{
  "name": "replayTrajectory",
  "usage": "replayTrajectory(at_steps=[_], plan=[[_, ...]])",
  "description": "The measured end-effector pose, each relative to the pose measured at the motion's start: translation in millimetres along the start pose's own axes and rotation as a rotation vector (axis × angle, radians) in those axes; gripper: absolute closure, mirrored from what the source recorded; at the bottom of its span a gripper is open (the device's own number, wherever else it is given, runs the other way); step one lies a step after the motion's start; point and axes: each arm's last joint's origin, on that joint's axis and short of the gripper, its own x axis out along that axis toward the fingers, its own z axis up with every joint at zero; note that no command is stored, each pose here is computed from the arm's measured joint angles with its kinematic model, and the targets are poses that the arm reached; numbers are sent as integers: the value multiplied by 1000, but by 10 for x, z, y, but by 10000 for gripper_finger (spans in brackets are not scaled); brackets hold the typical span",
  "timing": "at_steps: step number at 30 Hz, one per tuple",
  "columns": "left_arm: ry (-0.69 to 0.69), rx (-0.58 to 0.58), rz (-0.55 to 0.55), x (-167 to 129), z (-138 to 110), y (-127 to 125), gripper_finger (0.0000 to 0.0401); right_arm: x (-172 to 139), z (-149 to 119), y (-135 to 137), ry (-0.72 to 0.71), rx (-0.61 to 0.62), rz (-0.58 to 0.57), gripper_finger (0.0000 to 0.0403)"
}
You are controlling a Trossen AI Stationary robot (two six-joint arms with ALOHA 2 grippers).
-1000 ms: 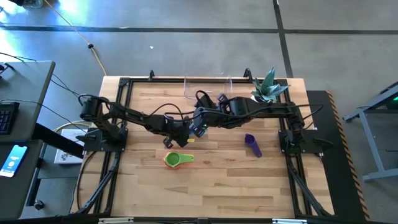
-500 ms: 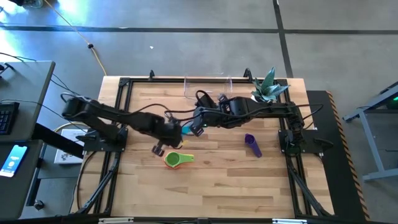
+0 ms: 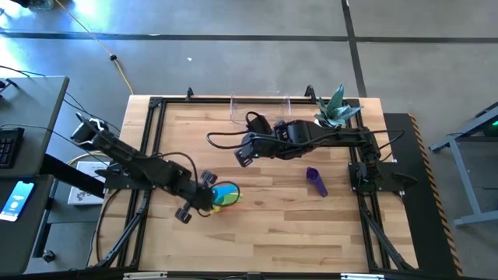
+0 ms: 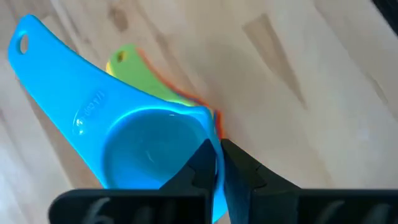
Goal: Nest measuring cups in basket
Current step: Stack the light blue measuring cup on top of the light green measuring cup
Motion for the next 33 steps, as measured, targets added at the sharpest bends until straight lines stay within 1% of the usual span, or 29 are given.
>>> replayTrajectory(at_steps=[2, 6, 9, 12, 17, 25, 30, 33], plan=[[-23, 9, -2, 42, 44, -28, 392, 0, 0, 1, 0, 2, 1, 327], [-25, 13, -3, 152, 92, -44, 392, 0, 0, 1, 0, 10, 0, 327], [15, 20, -5, 263, 89, -31, 392, 0, 0, 0, 0, 9, 0, 327], [71, 54, -9, 402, 76, -31, 392, 0, 0, 0, 0, 9, 0, 327], [127, 54, -13, 557, 60, -23, 392, -1, -1, 1, 0, 7, 0, 327], [126, 65, -9, 562, 66, -23, 392, -5, -13, 8, 21, 3, 15, 327], [129, 115, -12, 562, 63, -22, 391, -5, -15, 10, 25, 3, 19, 327], [136, 125, 4, 561, 59, -18, 387, -5, -15, 10, 25, 3, 20, 327]])
